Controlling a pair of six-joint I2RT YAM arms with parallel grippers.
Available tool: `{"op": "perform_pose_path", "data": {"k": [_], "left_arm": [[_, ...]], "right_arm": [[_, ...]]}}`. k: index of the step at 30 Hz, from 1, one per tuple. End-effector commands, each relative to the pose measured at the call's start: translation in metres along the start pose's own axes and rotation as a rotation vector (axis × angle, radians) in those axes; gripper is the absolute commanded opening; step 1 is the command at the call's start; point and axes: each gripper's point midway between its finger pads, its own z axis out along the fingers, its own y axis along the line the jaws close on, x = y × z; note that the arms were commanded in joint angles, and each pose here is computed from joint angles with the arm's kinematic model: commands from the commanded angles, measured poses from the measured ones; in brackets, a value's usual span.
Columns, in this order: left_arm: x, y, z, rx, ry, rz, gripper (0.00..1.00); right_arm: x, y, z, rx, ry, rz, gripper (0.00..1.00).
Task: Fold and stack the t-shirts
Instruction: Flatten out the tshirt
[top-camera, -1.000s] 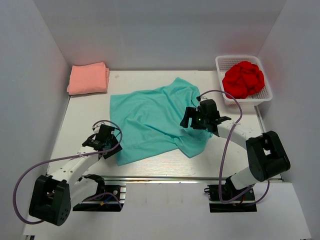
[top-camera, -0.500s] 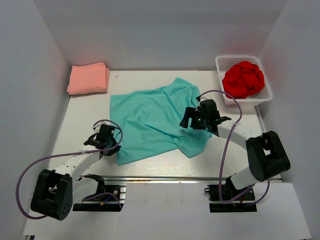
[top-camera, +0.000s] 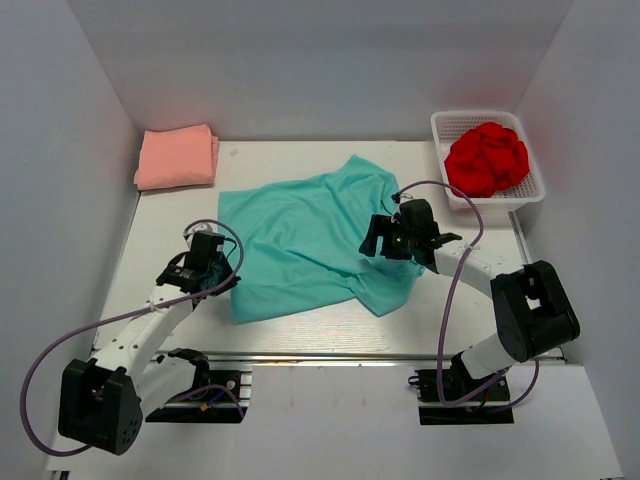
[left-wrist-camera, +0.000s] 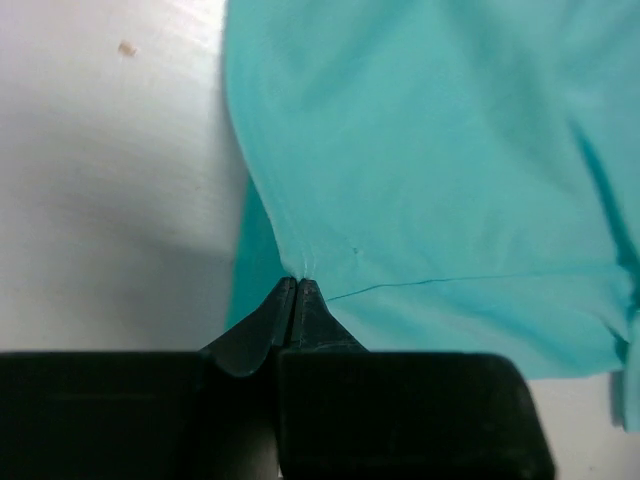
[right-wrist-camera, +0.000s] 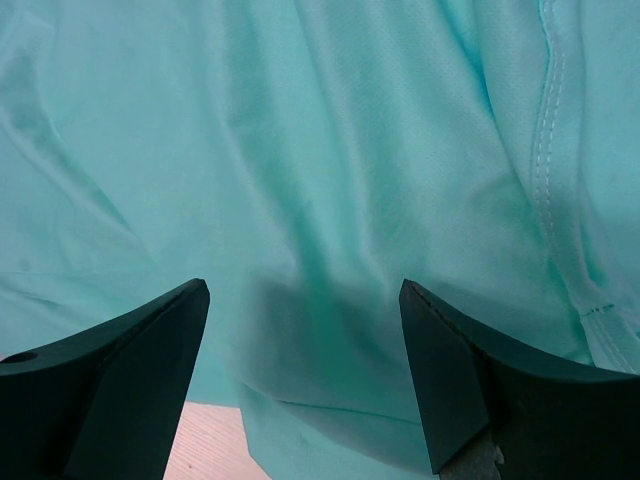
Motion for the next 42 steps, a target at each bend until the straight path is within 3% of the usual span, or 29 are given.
{"op": "perform_pose_path", "data": {"k": [1, 8, 15, 22, 28, 33, 34, 38, 42], "left_arm": [[-0.027, -0.023, -0.023, 0.097, -0.054, 0.069, 0.0], [-0.039, -0.042, -0.04, 0.171, -0.066, 0.147, 0.0], [-0.056, -0.063, -0.066, 0.331, -0.198, 0.216, 0.0], [-0.065, -0.066, -0.086, 0.392, -0.294, 0.225, 0.0], [-0.06, -0.066, -0.079, 0.395, -0.281, 0.228, 0.0], [-0.058, -0.064, -0.076, 0.383, -0.266, 0.239, 0.0], [-0.058, -0.063, -0.076, 0.383, -0.266, 0.239, 0.0], [-0.058, -0.064, -0.076, 0.384, -0.265, 0.23, 0.0], [-0.059, -0.063, -0.076, 0.376, -0.269, 0.228, 0.0]], "right_arm": [[-0.006, 0.0, 0.002, 0.003, -0.016, -0.006, 0.82], [-0.008, -0.007, 0.002, 0.045, -0.026, -0.003, 0.82], [-0.009, -0.021, -0.009, 0.136, -0.022, -0.001, 0.82], [-0.003, -0.064, -0.042, 0.413, 0.004, 0.012, 0.84], [-0.003, -0.106, -0.074, 0.648, -0.051, 0.069, 0.85], [-0.007, -0.122, -0.076, 0.704, -0.052, 0.087, 0.8], [-0.006, -0.126, -0.074, 0.718, -0.043, 0.087, 0.74], [-0.005, -0.137, -0.068, 0.742, -0.018, 0.097, 0.72], [-0.001, -0.126, -0.058, 0.652, 0.012, 0.101, 0.71]]}}
